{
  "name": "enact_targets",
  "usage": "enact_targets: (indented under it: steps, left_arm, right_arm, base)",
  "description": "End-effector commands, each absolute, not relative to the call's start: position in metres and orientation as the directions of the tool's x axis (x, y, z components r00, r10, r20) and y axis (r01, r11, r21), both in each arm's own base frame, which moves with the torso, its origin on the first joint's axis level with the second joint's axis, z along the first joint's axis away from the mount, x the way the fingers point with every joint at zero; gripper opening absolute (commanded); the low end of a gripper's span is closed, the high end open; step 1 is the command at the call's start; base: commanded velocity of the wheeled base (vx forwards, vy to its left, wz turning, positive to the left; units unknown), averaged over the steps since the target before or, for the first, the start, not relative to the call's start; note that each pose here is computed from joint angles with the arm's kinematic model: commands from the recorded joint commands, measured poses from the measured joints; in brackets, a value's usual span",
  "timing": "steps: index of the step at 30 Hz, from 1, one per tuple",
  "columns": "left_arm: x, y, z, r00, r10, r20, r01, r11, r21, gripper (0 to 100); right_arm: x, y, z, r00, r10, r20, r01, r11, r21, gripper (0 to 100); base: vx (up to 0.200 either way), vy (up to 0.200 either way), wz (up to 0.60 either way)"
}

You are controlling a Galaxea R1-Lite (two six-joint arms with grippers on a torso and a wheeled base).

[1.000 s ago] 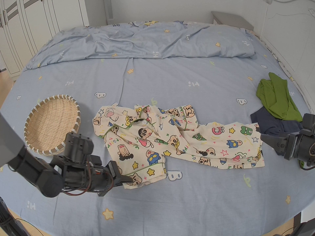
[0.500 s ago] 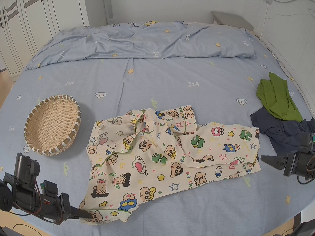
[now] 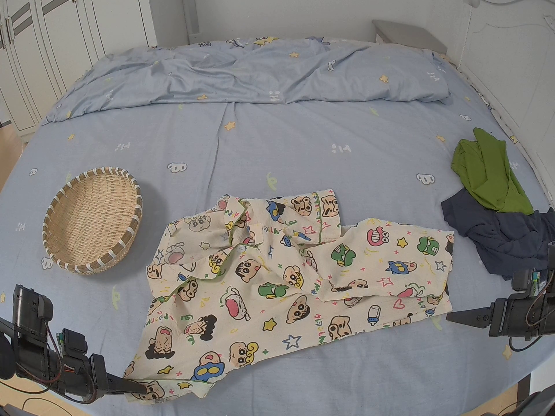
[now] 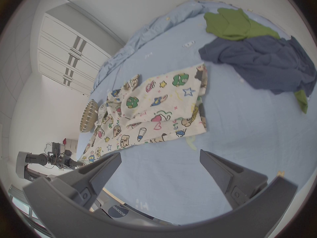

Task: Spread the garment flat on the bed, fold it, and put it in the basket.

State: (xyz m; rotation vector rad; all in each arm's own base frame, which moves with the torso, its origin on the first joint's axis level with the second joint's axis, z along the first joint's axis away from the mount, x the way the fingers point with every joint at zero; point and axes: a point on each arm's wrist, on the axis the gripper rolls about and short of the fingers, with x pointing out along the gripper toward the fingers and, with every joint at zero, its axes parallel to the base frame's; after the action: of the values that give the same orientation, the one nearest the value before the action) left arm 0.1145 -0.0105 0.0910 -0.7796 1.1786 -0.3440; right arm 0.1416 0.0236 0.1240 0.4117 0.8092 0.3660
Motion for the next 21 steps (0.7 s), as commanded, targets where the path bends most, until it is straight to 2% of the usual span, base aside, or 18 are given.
enact_targets:
  steps: [1,4,5,11,21]
  left_arm:
    - [0.115,-0.007,0.085,0.361,-0.613,-0.703,-0.183,0.692,-0.698,0]
    - [0.114,-0.007,0.085,0.361,-0.613,-0.703,-0.183,0.692,-0.698,0]
    - [0.114,-0.007,0.085,0.360,-0.612,-0.704,-0.185,0.693,-0.697,0]
    - [0.113,-0.007,0.085,0.359,-0.613,-0.704,-0.184,0.693,-0.697,0]
    - [0.113,-0.007,0.086,0.367,-0.610,-0.702,-0.179,0.694,-0.697,0]
  right_arm:
    - [0.158,0.018,0.092,0.537,0.482,-0.692,-0.095,0.850,0.519,100]
    - [0.163,0.017,0.087,0.524,0.512,-0.680,-0.098,0.830,0.549,100]
    - [0.173,0.011,0.076,0.503,0.552,-0.666,-0.084,0.797,0.598,100]
    - [0.192,0.001,0.061,0.510,0.597,-0.620,-0.088,0.753,0.652,100]
    - [0.203,-0.002,0.049,0.496,0.595,-0.633,-0.058,0.750,0.659,100]
  base:
    - [0.000,0.000,0.00]
    - [0.000,0.000,0.00]
    - [0.000,0.000,0.00]
    - [0.000,0.000,0.00]
    - [0.000,0.000,0.00]
